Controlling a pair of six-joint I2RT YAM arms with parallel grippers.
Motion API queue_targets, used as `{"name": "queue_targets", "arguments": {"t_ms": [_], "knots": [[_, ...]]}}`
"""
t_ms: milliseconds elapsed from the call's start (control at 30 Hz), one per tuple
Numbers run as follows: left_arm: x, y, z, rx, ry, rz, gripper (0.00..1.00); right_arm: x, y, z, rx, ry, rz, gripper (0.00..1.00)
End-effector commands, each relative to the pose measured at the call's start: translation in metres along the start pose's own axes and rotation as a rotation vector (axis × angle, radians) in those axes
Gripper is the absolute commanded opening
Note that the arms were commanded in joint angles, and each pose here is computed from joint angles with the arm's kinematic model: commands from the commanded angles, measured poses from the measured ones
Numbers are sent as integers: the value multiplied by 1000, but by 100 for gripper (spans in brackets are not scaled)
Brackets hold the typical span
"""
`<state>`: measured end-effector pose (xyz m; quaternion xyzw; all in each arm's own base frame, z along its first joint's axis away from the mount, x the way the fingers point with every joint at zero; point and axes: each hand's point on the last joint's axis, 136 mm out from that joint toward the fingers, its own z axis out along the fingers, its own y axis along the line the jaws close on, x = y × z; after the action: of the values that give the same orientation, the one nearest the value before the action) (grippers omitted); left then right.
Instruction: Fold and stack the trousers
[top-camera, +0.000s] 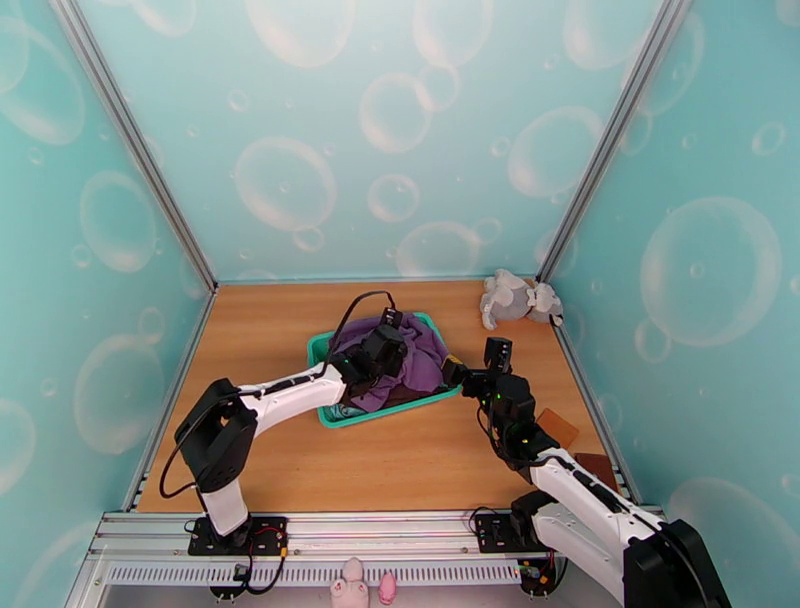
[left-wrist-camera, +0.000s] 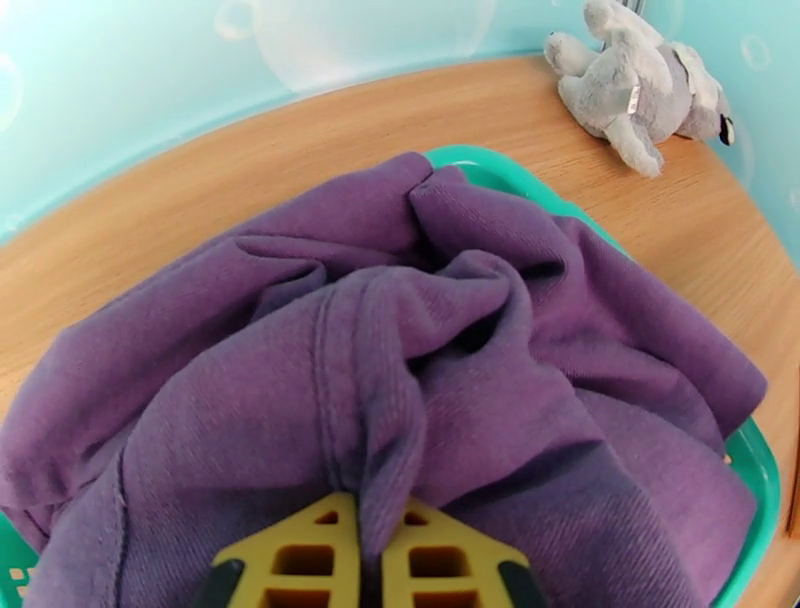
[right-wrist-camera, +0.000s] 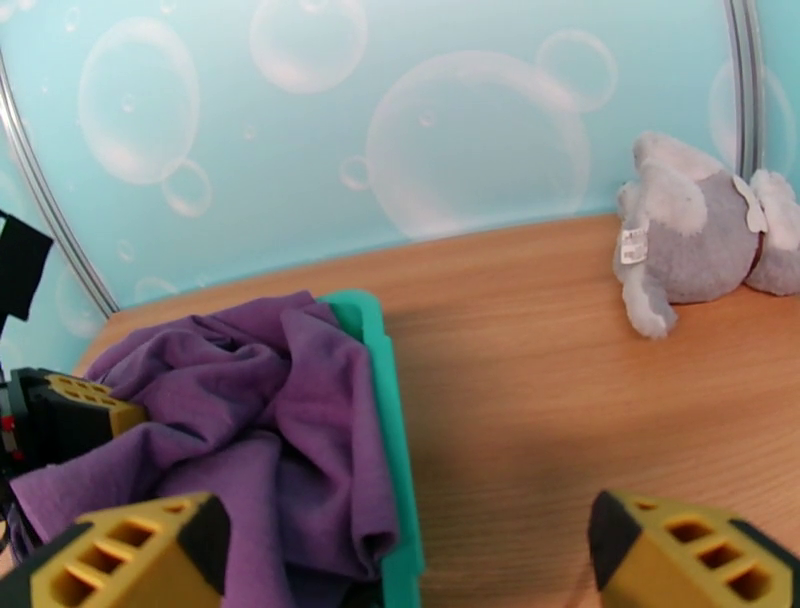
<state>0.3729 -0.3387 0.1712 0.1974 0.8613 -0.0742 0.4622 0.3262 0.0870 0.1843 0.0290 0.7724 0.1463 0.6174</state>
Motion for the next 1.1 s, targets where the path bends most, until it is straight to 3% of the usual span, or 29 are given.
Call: {"name": "queue_targets", "arguments": {"t_ms": [0, 133, 333, 633, 900, 1067], "knots": [[-55, 3, -51, 80, -145, -53, 0, -14, 2, -2, 6, -43, 2, 99], [-109, 20, -93, 116, -308, -126, 0, -14, 2, -3, 6, -49, 1, 99], [-170, 55, -155, 65, -510, -181, 0, -17, 3, -5, -1, -59, 1, 99], [-249, 109, -259, -134, -794, -180, 0, -20, 9, -8, -33, -77, -3, 99], [-290, 162, -366, -336, -1057, -228, 0, -18, 15, -5, -45, -62, -29, 99], [-299, 203, -455, -500, -1265, -298, 0, -15, 31, -4, -79, -52, -89, 99]]}}
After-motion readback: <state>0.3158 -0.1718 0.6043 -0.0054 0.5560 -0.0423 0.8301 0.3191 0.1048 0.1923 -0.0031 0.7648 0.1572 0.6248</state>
